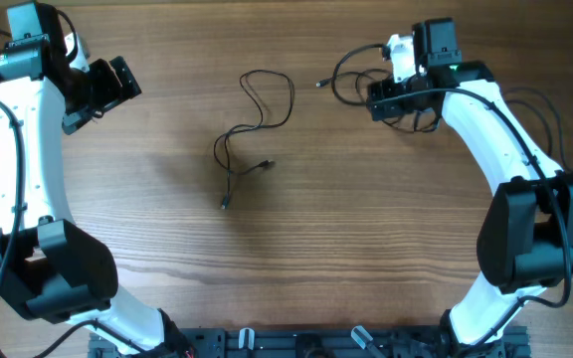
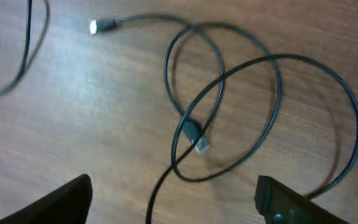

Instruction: Untangle cables

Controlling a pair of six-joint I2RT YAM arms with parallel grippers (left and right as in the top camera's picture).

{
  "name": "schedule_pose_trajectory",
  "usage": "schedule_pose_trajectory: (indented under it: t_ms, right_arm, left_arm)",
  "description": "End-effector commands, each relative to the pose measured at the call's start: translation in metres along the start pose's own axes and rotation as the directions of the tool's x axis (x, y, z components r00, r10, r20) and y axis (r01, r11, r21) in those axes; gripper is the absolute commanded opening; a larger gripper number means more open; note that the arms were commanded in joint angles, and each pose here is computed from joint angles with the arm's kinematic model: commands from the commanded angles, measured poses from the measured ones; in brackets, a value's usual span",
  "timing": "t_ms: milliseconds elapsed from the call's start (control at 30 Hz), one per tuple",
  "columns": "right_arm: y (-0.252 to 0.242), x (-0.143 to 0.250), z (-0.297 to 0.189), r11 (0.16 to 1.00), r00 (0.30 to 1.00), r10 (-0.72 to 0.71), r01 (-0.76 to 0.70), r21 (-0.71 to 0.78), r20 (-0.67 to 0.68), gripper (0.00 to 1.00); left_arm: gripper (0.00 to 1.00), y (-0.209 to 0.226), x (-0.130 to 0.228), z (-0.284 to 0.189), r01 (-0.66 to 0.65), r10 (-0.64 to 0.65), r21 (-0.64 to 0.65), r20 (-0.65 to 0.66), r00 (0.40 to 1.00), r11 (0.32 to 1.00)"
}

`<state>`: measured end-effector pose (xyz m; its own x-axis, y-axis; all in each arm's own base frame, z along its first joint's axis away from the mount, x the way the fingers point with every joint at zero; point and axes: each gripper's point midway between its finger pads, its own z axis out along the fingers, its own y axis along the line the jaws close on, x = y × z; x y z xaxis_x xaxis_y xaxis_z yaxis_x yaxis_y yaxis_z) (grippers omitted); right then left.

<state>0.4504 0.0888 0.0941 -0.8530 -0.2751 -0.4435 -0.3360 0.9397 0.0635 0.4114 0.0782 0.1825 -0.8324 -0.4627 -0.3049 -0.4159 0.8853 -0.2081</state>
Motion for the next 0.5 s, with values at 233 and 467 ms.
schedule_pose_trajectory:
  t_ms: [233, 467]
  right_arm:
    - [0.025, 0.026, 0.049, 0.955, 0.968, -0.243, 0.227, -0.190, -0.062, 0.88]
    - [0.000, 0.006, 0.080, 0.966, 0.968, -0.252, 0.251, -0.059, -0.007, 0.04]
  left_arm:
    - [1.00, -0.002, -0.002, -0.002, 0.011, -0.011, 0.015, 0.003, 1.000, 1.000]
    - [1.00, -0.002, -0.002, -0.002, 0.011, -0.011, 0.015, 0.003, 1.000, 1.000]
